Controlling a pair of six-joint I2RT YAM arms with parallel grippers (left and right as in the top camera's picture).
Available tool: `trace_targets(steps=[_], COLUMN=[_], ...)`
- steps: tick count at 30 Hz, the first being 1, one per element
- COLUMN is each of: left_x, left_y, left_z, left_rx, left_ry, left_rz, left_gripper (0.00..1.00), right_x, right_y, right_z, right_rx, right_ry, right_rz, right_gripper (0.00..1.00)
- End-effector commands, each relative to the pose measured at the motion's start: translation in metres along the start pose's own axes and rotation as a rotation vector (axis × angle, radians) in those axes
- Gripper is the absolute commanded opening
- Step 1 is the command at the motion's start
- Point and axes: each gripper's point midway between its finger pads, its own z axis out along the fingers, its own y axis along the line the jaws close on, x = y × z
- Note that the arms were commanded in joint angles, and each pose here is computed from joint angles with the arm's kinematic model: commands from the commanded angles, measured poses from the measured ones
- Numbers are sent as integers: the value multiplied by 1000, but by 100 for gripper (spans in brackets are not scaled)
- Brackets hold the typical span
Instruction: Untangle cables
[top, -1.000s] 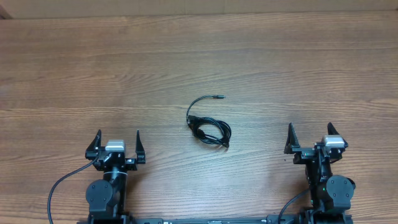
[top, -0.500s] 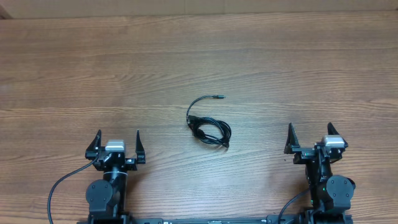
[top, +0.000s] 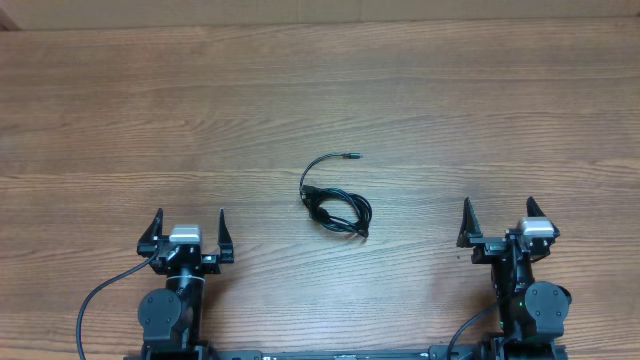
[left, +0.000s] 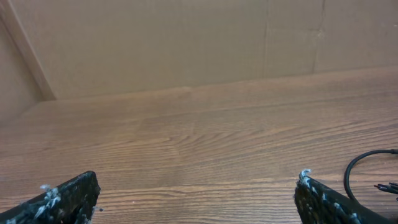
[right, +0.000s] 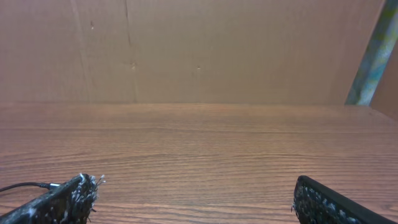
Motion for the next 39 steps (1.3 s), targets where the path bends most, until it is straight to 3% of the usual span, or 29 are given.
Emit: trace_targets(steps=[1,31,35,39], left_x=[0,-2,-12,-38], left_y=[0,5,4,-3], left_z=[0,0,-1,-4], left_rx=[1,-30,-23,27], left_ry=[-7,-12,-52,-155], left_rz=[-18,35,22,1], left_gripper=[100,100,99,100], right_x=[1,0,-22,-51], right_y=[-2,-8,-7,24], right_z=[0,0,-1,-8], right_rx=[11,45,38,-144], right_ry=[-6,-9,-100,-220], right_rz=[-4,-5,2,-19], right_gripper=[100,100,100,100])
